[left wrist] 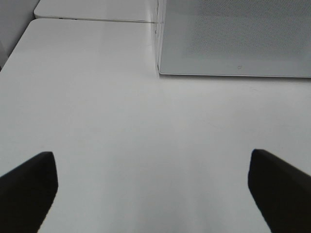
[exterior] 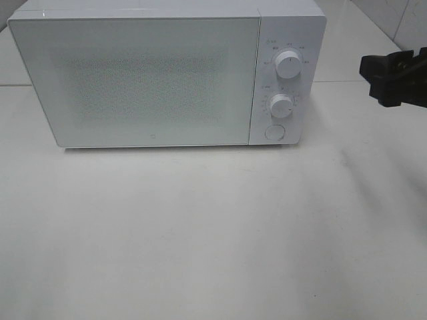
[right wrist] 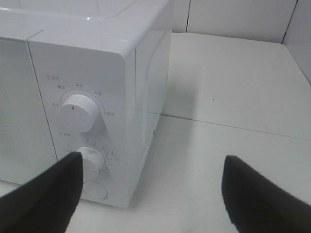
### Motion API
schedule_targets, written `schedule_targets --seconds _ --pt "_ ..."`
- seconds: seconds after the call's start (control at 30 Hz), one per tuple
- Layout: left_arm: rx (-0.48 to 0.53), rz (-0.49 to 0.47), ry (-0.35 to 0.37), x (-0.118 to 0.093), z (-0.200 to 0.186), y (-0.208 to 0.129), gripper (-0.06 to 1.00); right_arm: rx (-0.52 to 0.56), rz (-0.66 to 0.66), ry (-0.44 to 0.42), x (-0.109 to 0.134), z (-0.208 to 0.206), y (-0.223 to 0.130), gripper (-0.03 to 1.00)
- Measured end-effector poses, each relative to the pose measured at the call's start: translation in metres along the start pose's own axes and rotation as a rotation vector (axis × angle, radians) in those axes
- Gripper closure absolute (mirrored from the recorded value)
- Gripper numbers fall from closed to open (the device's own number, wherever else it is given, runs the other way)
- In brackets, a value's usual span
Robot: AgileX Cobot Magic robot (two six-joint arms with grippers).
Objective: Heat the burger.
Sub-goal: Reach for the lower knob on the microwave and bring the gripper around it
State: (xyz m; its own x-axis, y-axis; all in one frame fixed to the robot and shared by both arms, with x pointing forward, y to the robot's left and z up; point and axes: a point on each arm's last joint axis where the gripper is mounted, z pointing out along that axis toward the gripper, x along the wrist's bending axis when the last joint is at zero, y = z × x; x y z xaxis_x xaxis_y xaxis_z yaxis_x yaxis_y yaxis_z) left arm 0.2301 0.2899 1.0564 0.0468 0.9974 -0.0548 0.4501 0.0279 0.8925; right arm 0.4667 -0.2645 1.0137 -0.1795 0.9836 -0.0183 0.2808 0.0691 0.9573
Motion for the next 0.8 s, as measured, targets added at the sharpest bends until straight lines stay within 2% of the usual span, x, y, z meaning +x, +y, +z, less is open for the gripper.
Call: schedule_targets --seconds 0.3,0.4,0.67,0.8 --pt "0.000 0.000 0.000 0.000 0.000 0.000 -0.04 -0.018 -0.001 -0.025 -0.002 0.028 -0.017 0.21" --pt "0.000 0.000 0.000 0.000 0.000 0.000 -0.04 -0.020 -0.002 -0.029 0.003 0.035 -0.023 0.21" --pt "0.000 0.000 0.000 0.000 0.000 0.000 -0.04 -0.016 -0.050 -0.048 0.032 0.043 -0.050 0.21" --pt "0.000 0.000 0.000 0.000 0.000 0.000 -0.04 0.003 -0.049 -0.088 0.046 0.047 -0.062 0.21"
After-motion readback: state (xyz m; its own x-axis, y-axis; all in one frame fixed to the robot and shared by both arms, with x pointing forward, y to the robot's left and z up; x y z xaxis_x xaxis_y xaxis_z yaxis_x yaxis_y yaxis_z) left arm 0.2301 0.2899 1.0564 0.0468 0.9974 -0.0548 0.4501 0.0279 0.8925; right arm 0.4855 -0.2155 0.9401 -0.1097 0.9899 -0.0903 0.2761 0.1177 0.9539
